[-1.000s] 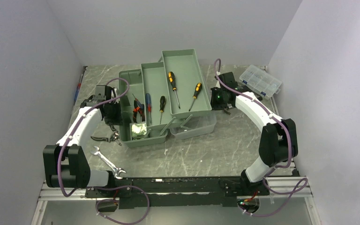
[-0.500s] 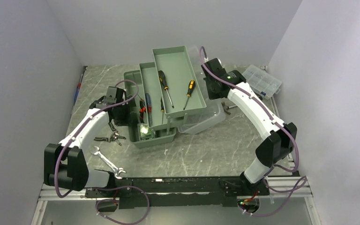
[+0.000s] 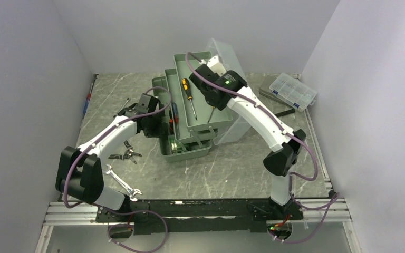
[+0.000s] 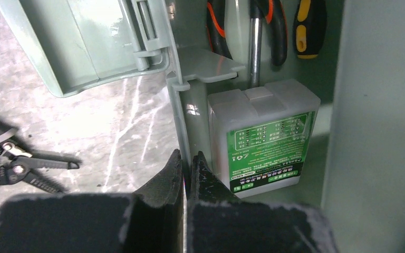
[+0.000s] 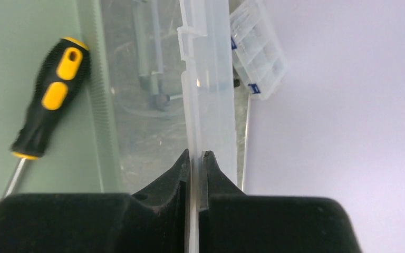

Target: Pack the tool kit

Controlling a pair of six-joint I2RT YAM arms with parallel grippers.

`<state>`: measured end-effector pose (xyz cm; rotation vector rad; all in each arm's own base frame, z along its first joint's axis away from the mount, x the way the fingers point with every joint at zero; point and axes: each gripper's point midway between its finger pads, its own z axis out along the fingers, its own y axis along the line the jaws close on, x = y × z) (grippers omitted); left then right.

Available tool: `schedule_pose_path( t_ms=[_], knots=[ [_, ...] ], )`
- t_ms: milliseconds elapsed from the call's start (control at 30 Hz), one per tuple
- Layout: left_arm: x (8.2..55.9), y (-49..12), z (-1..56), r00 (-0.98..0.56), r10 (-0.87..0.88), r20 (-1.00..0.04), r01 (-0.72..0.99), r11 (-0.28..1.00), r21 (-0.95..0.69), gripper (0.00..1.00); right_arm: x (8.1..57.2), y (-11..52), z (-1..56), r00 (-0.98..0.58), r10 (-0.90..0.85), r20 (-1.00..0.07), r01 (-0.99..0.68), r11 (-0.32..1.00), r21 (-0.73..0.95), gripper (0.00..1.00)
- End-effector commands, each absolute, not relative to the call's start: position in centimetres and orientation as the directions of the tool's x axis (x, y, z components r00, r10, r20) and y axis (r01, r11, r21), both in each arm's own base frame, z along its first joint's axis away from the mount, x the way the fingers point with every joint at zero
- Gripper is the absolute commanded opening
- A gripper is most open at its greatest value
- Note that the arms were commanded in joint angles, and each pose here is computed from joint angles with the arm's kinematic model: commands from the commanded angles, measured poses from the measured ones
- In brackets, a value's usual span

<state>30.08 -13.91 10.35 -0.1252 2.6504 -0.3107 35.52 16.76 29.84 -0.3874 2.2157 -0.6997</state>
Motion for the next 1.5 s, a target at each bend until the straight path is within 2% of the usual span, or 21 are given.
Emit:
schedule_pose_path(
  t_ms=[0,100,300,467,567,633,733,900,1033,1100,1300,1467],
  knots=[
    [31.2,-22.9,13.5,-0.873,-0.085,-0.48,0.182,0.857,-0.483,0.0,35.6,22.5,32.5,-0.55,-0.443,-0.707,-0.049,0.863,-0.503,0.1],
    [31.3,-23.2,13.4,-0.875,-0.087,-0.477,0.18,0.855,-0.487,0.0,34.8,25.9,32.1,-0.528,-0.447,-0.722,-0.14,0.885,-0.445,0.17],
    [31.3,-22.8,13.1,-0.876,-0.093,-0.473,0.163,0.866,-0.473,0.0,32.3,32.9,31.2,-0.527,-0.351,-0.774,-0.368,0.915,-0.165,0.18],
    [31.3,-22.4,13.0,-0.877,-0.119,-0.466,0.144,0.86,-0.49,0.0,29.8,38.2,31.0,-0.546,-0.264,-0.795,-0.545,0.833,0.097,0.21],
    [31.3,-21.7,13.0,-0.877,-0.139,-0.459,0.124,0.859,-0.497,0.0,29.0,39.3,31.3,-0.558,-0.238,-0.795,-0.577,0.799,0.166,0.25],
    [31.2,-21.1,13.0,-0.875,-0.153,-0.459,0.111,0.86,-0.499,0.0,28.3,39.9,32.2,-0.554,-0.223,-0.802,-0.607,0.768,0.206,0.3],
    [31.0,-20.0,13.4,-0.866,-0.18,-0.467,0.092,0.86,-0.503,0.01,27.2,40.7,34.5,-0.54,-0.178,-0.822,-0.651,0.708,0.274,0.43],
    [30.6,-18.8,14.0,-0.852,-0.221,-0.474,0.067,0.852,-0.519,0.06,26.8,39.1,37.8,-0.514,-0.091,-0.853,-0.655,0.684,0.322,0.48],
    [30.4,-17.0,14.4,-0.84,-0.253,-0.481,0.026,0.865,-0.5,0.27,28.1,36.3,37.9,-0.513,-0.04,-0.858,-0.597,0.734,0.323,0.54],
    [30.4,-15.6,14.9,-0.825,-0.278,-0.492,0.006,0.866,-0.5,0.34,29.0,34.4,37.6,-0.523,-0.007,-0.852,-0.562,0.755,0.339,0.59],
    [29.9,-12.6,17.3,-0.783,-0.287,-0.552,-0.021,0.899,-0.438,0.4,31.9,30.0,35.3,-0.576,0.073,-0.814,-0.467,0.788,0.401,0.62],
    [29.9,-10.7,18.9,-0.754,-0.305,-0.582,-0.034,0.903,-0.428,0.41,33.6,28.9,34.2,-0.592,0.071,-0.803,-0.439,0.807,0.395,0.64]
  ],
)
